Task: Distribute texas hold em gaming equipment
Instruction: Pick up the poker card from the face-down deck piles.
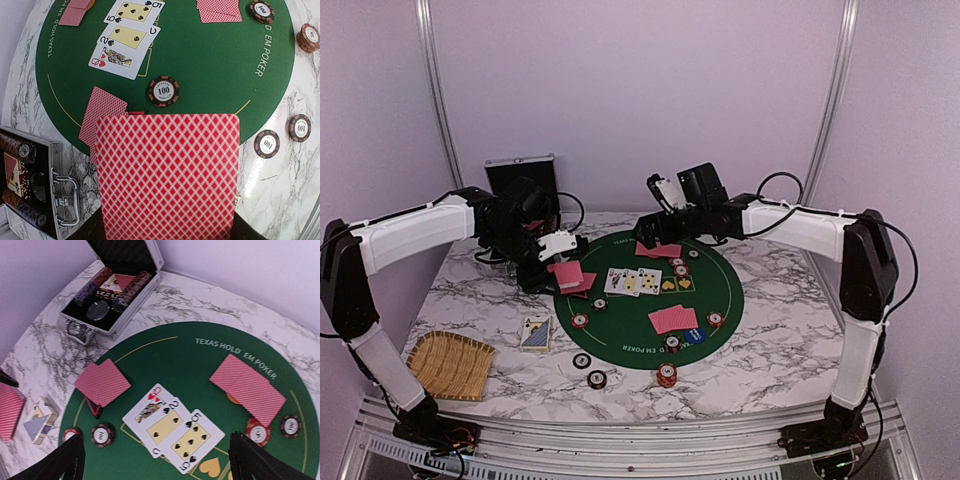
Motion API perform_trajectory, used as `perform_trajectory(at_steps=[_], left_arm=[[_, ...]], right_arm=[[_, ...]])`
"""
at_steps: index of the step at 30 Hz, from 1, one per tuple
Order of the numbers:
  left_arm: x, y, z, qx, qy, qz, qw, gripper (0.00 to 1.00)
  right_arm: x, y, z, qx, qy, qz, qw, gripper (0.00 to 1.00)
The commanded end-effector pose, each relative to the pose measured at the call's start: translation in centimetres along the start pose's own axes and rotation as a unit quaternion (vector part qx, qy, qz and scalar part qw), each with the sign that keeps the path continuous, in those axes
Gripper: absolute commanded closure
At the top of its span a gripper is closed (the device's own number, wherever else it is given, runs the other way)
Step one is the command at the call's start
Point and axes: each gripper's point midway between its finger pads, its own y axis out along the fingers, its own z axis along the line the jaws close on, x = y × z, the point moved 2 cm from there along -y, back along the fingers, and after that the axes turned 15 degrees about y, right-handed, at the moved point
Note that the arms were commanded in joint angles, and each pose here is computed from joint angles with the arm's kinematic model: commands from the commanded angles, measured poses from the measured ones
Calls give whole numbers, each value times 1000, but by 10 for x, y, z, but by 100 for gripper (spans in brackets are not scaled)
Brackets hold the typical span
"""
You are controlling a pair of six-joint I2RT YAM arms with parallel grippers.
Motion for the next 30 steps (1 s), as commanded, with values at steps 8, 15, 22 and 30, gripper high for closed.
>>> perform_trajectory(at_steps=[8,15,22,30], left_arm=[[11,-11,8,12,-3,-21,1000,100],[13,-9,10,10,-4,-23,1000,100],[15,-9,12,11,-4,-26,1000,100],[15,-10,12,11,-3,-26,1000,100]], right_arm=[[-35,8,68,270,220,122,930,8],[-57,19,96,320,247,178,897,8],[-72,30,119,362,274,217,864,10],[-73,34,135,399,290,230,839,13]])
